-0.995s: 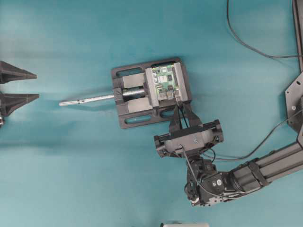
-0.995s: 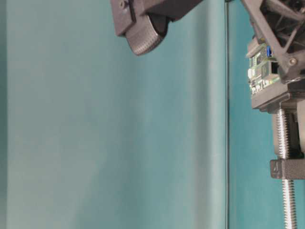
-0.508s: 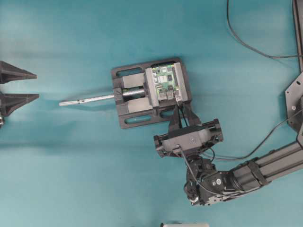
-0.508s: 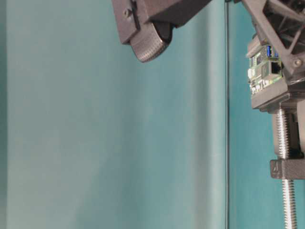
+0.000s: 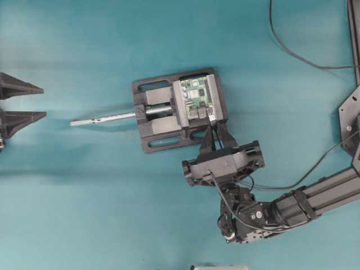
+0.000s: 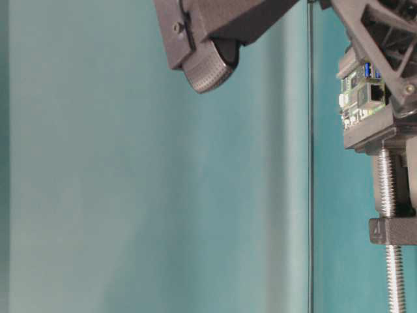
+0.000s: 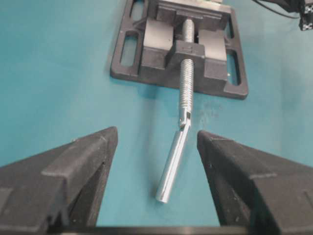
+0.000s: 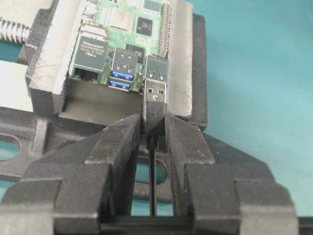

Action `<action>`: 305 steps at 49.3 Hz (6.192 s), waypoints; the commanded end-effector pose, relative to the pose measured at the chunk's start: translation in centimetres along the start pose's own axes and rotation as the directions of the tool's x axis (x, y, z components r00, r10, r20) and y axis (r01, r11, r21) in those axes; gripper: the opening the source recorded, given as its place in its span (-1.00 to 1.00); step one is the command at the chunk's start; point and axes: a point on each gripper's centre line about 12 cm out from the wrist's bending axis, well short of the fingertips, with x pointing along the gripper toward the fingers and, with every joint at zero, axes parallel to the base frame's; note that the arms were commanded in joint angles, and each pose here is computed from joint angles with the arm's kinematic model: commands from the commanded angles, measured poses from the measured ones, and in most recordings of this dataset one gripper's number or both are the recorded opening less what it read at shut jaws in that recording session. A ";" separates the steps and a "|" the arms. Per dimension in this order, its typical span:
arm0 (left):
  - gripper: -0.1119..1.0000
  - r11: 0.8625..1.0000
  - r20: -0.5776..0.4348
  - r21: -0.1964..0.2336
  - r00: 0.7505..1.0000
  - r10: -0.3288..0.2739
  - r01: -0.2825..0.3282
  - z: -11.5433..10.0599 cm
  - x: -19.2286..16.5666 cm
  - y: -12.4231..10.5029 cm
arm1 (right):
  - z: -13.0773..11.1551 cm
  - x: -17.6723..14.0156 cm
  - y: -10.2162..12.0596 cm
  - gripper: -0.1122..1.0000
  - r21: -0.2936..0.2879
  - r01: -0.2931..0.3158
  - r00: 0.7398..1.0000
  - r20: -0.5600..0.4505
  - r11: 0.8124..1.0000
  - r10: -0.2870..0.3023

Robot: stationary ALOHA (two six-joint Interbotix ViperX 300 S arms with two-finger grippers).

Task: Insert the USB into the fixed PCB.
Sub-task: 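Align the USB plug with the right-side USB port using the right gripper, then push the USB plug into the port with the right gripper, then open the right gripper to release the inserted USB plug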

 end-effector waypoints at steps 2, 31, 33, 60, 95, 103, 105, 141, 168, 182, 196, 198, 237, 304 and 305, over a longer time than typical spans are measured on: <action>0.60 1.000 0.006 -0.007 1.000 0.001 -0.001 0.4 0.1 0.0 | 1.5 0.6 0.2 -0.43 0.041 0.007 1.000 -0.007 0.999 -0.007; 0.60 1.000 0.008 -0.007 1.000 0.001 -0.001 0.4 0.1 0.0 | 2.9 1.2 -0.3 -0.43 0.037 0.005 1.000 0.005 0.999 -0.005; 0.60 1.000 0.005 -0.007 1.000 0.001 -0.001 0.4 0.1 0.0 | 2.9 1.2 -0.3 -0.43 0.035 0.006 1.000 0.005 0.999 -0.006; 0.60 1.000 0.006 -0.007 1.000 0.001 -0.001 0.4 0.1 0.0 | 3.4 1.3 -0.4 -0.43 0.038 0.000 1.000 0.015 0.999 -0.001; 0.60 1.000 0.006 -0.007 1.000 0.001 -0.001 0.4 0.1 0.0 | 3.1 2.3 -0.7 -0.43 0.018 0.008 1.000 0.004 1.000 -0.008; 0.60 1.000 0.008 -0.007 1.000 0.001 -0.001 0.4 0.1 0.0 | 3.2 2.8 -0.7 -0.43 0.020 0.019 1.000 0.003 1.000 -0.019; 0.60 1.000 0.005 -0.007 1.000 0.001 -0.001 0.4 0.1 0.0 | 3.2 2.9 -0.7 -0.43 0.021 0.024 1.000 0.003 1.000 -0.024; 0.60 1.000 0.006 -0.007 1.000 0.001 -0.001 0.4 0.1 0.0 | 3.7 4.2 -0.7 -0.43 0.023 0.041 0.999 0.018 0.999 -0.041; 0.60 1.000 0.008 -0.007 1.000 0.001 -0.001 0.4 0.1 0.0 | 3.6 5.1 -1.0 -0.43 0.019 0.063 0.998 0.016 0.998 -0.063; 0.60 1.000 0.006 -0.007 1.000 0.001 -0.001 0.4 0.1 0.0 | 3.7 5.9 -1.1 -0.43 0.017 0.071 0.997 0.016 0.997 -0.071; 0.60 1.000 0.006 -0.007 1.000 0.001 -0.001 0.4 0.1 0.0 | 3.4 4.9 -1.0 -0.43 0.022 0.044 0.999 0.025 0.999 -0.044; 0.60 1.000 0.008 -0.007 1.000 0.001 -0.001 0.4 0.1 0.0 | 3.3 4.6 -1.0 -0.43 0.025 0.039 0.999 0.027 0.999 -0.039; 0.60 1.000 0.006 -0.007 1.000 0.001 -0.001 0.4 0.1 0.0 | 2.3 2.8 -0.7 -0.43 0.141 -0.039 0.999 0.003 0.989 0.039; 0.60 1.000 0.006 -0.007 1.000 0.001 -0.001 0.4 0.1 0.0 | 3.0 0.6 -0.1 -0.11 0.146 -0.016 0.998 -0.060 0.989 0.025; 0.60 1.000 0.005 -0.007 1.000 0.001 -0.001 0.4 0.1 0.0 | 3.0 0.5 -0.1 -0.10 0.146 -0.017 0.998 -0.060 0.989 0.026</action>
